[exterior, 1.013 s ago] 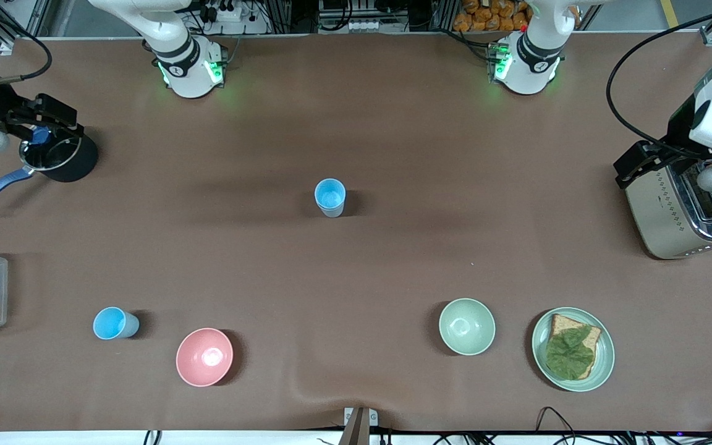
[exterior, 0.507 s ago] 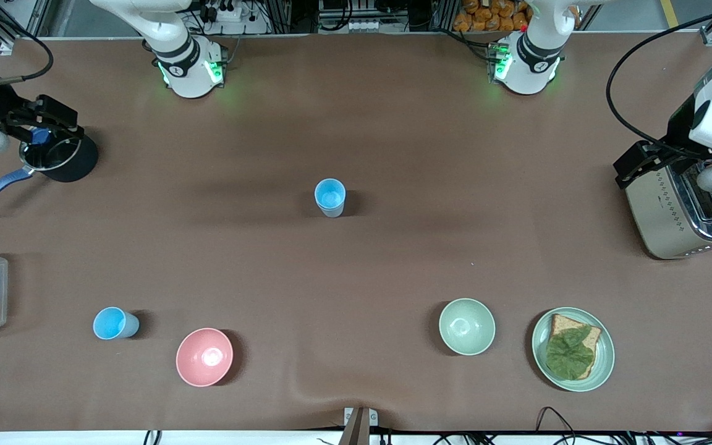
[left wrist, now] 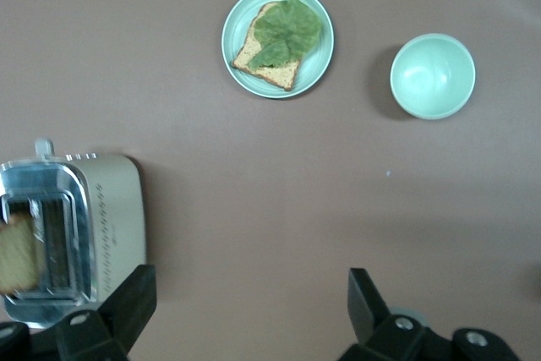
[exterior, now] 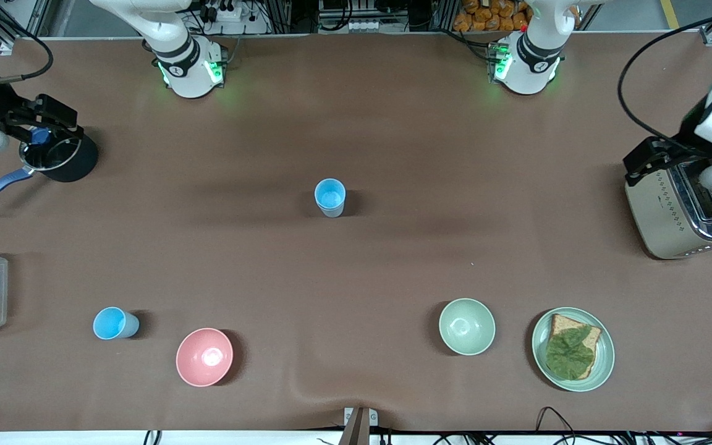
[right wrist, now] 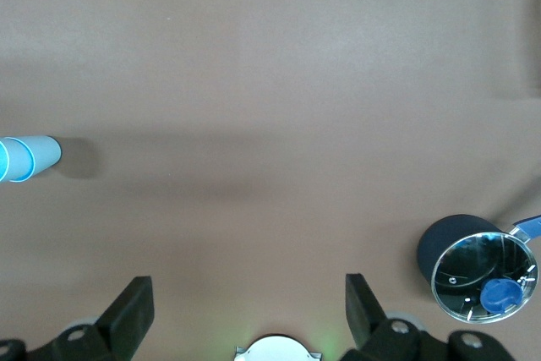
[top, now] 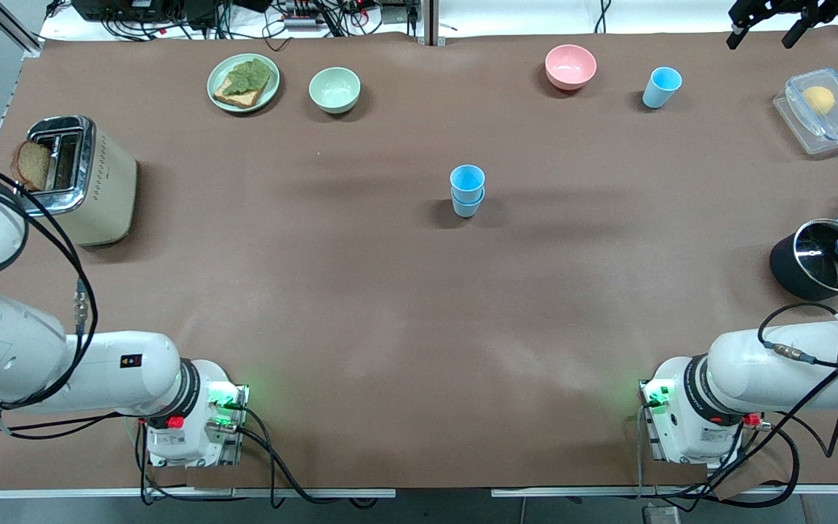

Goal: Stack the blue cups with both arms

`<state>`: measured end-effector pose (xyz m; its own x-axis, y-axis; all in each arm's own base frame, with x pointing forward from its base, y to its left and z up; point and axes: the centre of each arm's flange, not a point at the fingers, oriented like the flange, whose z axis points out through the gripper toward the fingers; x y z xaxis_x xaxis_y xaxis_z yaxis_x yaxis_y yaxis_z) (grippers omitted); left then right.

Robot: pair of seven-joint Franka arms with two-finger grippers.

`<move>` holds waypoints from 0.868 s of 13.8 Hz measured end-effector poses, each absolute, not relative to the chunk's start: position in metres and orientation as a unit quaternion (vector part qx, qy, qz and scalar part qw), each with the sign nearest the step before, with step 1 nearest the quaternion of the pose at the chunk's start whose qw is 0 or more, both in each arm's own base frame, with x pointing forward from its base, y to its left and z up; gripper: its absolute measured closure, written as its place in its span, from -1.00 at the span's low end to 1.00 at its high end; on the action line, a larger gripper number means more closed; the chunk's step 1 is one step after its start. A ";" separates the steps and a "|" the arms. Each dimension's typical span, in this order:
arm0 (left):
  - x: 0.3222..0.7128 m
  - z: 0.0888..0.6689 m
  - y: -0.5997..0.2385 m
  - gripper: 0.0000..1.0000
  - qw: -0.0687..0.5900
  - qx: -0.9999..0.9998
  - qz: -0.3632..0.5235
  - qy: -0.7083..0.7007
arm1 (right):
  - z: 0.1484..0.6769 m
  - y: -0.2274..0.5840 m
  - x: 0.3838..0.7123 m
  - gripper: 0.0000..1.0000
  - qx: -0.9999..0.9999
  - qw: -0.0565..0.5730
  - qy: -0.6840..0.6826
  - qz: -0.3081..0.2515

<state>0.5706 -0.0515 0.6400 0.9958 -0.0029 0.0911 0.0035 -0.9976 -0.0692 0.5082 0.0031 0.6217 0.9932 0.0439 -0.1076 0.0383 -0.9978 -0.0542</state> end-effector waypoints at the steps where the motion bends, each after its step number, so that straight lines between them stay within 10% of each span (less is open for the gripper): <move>1: 0.570 0.639 -0.046 -1.00 0.032 -0.998 -0.040 0.026 | 0.622 0.003 0.508 -1.00 -0.998 0.026 -0.021 0.054; 12: 0.563 0.633 -0.057 -1.00 0.002 -1.000 -0.007 0.026 | 0.622 0.003 0.508 -1.00 -0.998 0.025 -0.020 0.054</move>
<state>0.5628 -0.0570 0.6333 0.9985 -0.0521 0.0138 -0.0521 -0.9986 -0.0035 0.5082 0.0027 0.6217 0.9932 0.0432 -0.1076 0.0377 -0.9979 -0.0528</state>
